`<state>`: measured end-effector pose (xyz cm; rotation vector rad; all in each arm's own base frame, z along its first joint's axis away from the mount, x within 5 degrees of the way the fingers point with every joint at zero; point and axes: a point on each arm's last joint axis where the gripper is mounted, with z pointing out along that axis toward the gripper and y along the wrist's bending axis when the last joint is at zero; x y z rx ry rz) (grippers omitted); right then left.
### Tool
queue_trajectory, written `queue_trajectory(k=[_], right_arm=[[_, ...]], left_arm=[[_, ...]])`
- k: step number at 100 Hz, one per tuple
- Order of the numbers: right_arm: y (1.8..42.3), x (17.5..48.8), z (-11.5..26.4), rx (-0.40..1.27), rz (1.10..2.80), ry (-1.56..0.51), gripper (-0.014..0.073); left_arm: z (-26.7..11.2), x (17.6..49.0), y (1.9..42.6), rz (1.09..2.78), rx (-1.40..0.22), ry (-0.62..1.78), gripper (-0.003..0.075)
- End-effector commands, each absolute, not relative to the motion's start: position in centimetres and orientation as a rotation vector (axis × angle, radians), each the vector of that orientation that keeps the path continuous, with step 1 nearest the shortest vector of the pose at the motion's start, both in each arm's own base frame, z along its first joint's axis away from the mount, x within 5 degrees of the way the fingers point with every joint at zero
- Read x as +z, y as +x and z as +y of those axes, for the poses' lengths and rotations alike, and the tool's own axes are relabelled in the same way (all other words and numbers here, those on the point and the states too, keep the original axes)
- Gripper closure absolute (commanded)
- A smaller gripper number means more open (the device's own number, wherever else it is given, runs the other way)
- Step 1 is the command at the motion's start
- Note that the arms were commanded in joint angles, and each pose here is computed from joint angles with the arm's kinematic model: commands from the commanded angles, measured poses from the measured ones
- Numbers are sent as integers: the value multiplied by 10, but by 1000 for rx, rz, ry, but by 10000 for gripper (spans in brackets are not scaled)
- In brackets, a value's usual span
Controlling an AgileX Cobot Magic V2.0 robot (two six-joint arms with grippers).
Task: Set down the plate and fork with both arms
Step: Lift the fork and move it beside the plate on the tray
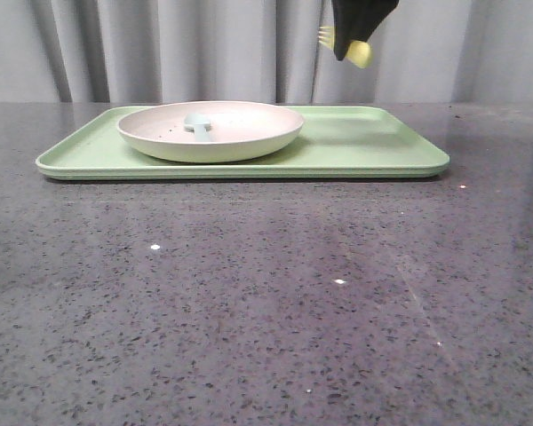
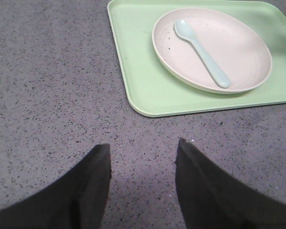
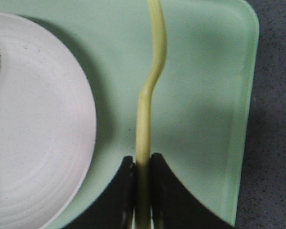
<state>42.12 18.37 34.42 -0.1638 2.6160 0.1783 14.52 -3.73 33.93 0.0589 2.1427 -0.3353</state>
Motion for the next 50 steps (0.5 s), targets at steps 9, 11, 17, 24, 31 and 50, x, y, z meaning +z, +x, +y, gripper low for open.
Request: queue_trajectory(k=[9,11,17,24,31,50], right_arm=[[401,378,168,149,2615,-145,611],[401,378,168,149,2615,-145,611],[402,377,167,148,2616,-142,610],[402,377,166,147,2618,-138,610],[403,374,165,144,2625,-136,610],[409,357,168,124,2673,-141,610]], left_arm=[[-38,355,146,2046,-370,37,408],[-38,355,146,2048,-370,37,408],[-38,355,146,2048,-370,37,408],[-39,355,146,2048,-371,37,408],[-39,355,146,2048,-371,37,408],[-39,355,146,2048,-371,37,408]])
